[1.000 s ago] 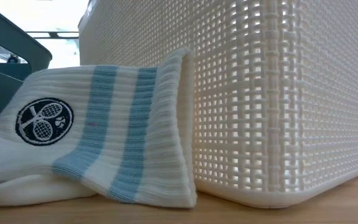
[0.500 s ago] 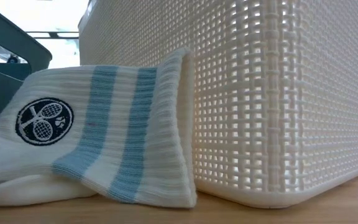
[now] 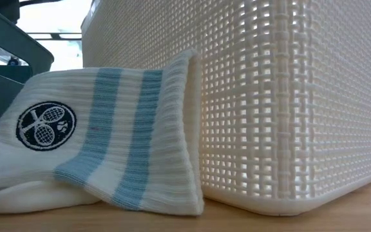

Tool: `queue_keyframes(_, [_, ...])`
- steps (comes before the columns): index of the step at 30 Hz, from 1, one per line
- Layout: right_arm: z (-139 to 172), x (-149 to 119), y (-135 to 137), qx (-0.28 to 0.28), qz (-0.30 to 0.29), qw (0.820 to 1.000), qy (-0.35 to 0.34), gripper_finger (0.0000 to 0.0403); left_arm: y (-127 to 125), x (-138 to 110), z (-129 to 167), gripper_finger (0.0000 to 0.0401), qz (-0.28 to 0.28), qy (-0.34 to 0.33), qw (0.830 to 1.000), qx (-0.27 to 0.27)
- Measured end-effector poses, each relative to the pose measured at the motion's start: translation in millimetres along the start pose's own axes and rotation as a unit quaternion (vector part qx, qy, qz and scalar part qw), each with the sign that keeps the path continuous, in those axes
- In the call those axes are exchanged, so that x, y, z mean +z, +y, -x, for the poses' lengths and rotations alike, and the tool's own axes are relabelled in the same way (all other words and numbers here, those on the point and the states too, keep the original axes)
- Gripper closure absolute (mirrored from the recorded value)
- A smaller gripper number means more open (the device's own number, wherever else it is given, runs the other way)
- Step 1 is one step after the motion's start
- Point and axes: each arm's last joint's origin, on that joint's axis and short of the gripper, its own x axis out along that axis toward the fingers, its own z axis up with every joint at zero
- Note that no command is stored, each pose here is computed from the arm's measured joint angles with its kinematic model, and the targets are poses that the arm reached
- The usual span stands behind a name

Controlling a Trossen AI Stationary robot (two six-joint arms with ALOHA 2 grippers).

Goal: Pick & Place Cloths
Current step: Put the white sock into the green bin, then put the blue and white sock into the green bin

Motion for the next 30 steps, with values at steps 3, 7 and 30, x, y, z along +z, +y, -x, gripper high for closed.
queue_keyframes(3, [0,0,0,0.008,-0.005,1.000,0.006,0.0333,1,-2,8,0.0264,0.006,-0.017,1.000,-0.010])
queue_keyframes(7, [0,-2,2,0.023,-0.004,1.000,0.017,0.0315,-2,-7,29,0.0221,0.017,-0.096,0.994,-0.043])
queue_keyframes(30, [43,-19,32,0.082,0.060,0.990,0.094,0.0204,-84,4,47,0.0200,-0.007,-0.397,0.875,-0.275])
